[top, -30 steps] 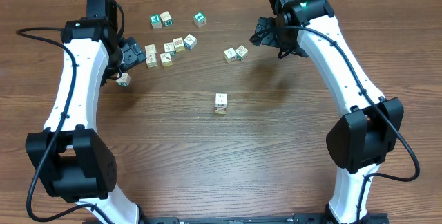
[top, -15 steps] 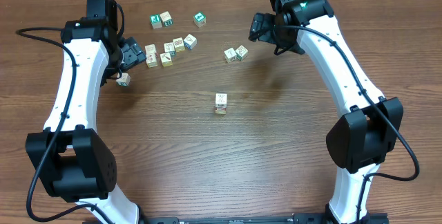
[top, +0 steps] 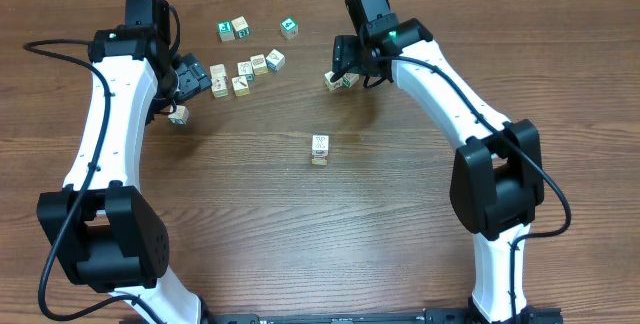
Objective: Form a tower
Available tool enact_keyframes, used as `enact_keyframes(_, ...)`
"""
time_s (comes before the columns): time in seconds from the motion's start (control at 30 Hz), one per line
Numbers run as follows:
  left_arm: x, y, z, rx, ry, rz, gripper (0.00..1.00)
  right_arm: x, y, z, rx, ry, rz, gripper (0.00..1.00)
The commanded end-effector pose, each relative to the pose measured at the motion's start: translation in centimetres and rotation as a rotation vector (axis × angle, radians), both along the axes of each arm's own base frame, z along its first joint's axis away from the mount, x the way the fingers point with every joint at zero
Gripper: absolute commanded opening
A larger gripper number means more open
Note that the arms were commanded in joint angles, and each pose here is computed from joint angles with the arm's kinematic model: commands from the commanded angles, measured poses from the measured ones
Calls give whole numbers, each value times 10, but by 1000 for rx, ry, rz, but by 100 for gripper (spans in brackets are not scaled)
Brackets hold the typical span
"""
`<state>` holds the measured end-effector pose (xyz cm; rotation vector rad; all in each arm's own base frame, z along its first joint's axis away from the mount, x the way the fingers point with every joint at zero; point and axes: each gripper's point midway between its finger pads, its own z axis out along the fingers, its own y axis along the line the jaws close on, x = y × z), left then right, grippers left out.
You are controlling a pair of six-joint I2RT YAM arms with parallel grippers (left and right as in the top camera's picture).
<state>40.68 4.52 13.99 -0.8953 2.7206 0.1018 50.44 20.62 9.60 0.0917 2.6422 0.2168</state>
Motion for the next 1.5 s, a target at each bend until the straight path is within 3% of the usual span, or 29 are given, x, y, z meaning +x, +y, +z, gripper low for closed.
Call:
enact_keyframes(0.0, 3, 0, 11, 3, -28, -13, 99, 6, -3, -20, -15, 7, 0, 78)
enact_keyframes(0.17, 3, 0, 11, 3, -28, -13, 99, 16, 1, -36, -9, -7, -1, 68)
enact_keyframes(0.33, 3, 0, 11, 4, -28, -13, 99, 27, 4, -50, 1, -32, -3, 41)
enact_keyframes(0.5, 3, 0, 11, 4, -28, -13, 100, 31, 4, -52, 6, -43, -6, 34)
enact_keyframes(1.07, 3, 0, 11, 4, -28, -13, 99, 8, -6, -66, -39, 66, -6, 33)
enact_keyframes(1.47, 3, 0, 11, 4, -28, -13, 99, 38, 0, -48, -5, -73, -24, 37)
